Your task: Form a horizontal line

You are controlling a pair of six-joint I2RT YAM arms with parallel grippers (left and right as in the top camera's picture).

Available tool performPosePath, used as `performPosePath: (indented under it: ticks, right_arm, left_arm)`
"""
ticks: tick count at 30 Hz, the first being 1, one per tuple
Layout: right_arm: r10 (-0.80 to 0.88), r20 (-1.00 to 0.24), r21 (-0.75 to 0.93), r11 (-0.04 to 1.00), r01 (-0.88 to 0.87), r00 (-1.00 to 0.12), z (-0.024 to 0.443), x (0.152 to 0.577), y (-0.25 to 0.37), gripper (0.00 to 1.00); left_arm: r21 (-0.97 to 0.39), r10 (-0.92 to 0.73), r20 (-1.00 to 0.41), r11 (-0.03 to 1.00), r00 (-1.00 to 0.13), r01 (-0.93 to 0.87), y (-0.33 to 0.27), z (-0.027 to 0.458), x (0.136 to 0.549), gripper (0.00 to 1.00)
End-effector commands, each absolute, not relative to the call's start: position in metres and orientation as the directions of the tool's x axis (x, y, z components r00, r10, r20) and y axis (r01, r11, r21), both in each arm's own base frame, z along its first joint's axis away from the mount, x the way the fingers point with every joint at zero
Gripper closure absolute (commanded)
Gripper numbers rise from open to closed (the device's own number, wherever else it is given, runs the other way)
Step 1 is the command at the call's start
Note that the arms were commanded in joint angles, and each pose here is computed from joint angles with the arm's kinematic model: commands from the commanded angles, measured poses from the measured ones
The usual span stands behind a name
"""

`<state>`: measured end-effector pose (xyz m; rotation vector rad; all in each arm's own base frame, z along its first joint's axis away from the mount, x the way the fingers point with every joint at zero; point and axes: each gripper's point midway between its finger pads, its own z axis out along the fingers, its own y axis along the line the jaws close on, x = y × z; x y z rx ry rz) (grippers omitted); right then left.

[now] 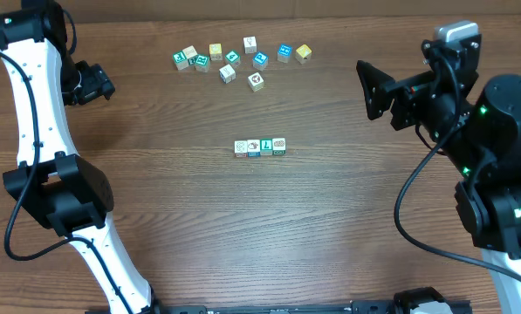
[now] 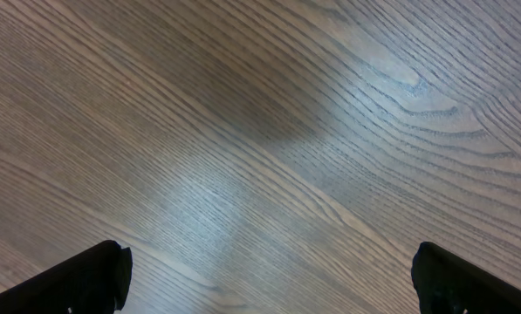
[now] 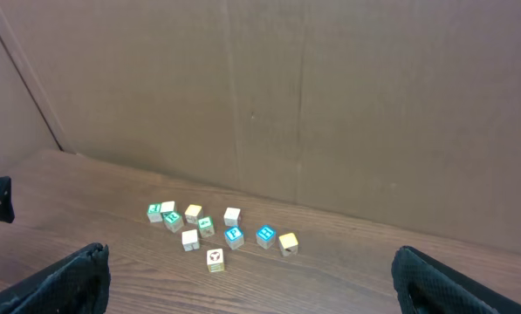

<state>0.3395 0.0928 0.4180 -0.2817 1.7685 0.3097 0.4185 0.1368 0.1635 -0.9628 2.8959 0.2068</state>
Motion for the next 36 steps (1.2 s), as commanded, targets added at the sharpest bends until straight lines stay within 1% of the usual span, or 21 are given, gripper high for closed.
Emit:
performPosePath:
  ticks: [1, 7, 13, 17, 23, 28, 30, 36]
  right_arm:
    - [-0.049, -0.982, 0.025, 0.926, -0.376, -0.185, 0.419, 0.326, 0.092, 0.0]
    - [-0.047, -0.993, -0.004, 0.926, -0.377, -0.104, 0.399, 0.316, 0.09, 0.0]
    - [-0.036, -0.999, -0.043, 0.929, -0.367, 0.028, 0.383, 0.302, 0.085, 0.0]
    - [-0.03, -0.997, -0.053, 0.937, -0.346, 0.072, 0.376, 0.293, 0.077, 0.0]
    - [-0.023, -0.991, -0.067, 0.941, -0.333, 0.135, 0.378, 0.279, 0.073, 0.0]
    - [-0.008, -0.968, -0.092, 0.942, -0.324, 0.252, 0.396, 0.266, 0.071, 0.0]
    - [-0.004, -0.959, -0.099, 0.942, -0.322, 0.283, 0.399, 0.26, 0.071, 0.0]
    - [0.0, -0.948, -0.109, 0.94, -0.324, 0.319, 0.392, 0.244, 0.07, 0.0]
  left_arm:
    - [0.111, -0.59, -0.12, 0.792, -0.799, -0.601, 0.132, 0.163, 0.419, 0.0]
    - [0.111, -0.59, -0.12, 0.792, -0.799, -0.601, 0.132, 0.163, 0.419, 0.0]
    - [0.111, -0.59, -0.12, 0.792, -0.799, -0.601, 0.132, 0.163, 0.419, 0.0]
    - [0.111, -0.59, -0.12, 0.792, -0.799, -0.601, 0.132, 0.163, 0.419, 0.0]
    - [0.111, -0.59, -0.12, 0.792, -0.799, -0.601, 0.132, 0.163, 0.419, 0.01]
    - [0.111, -0.59, -0.12, 0.792, -0.799, -0.601, 0.132, 0.163, 0.419, 0.0]
    - [0.111, -0.59, -0.12, 0.792, -0.799, -0.601, 0.132, 0.163, 0.419, 0.0]
    - [0.111, -0.59, -0.12, 0.792, -0.799, -0.601, 0.132, 0.163, 0.419, 0.01]
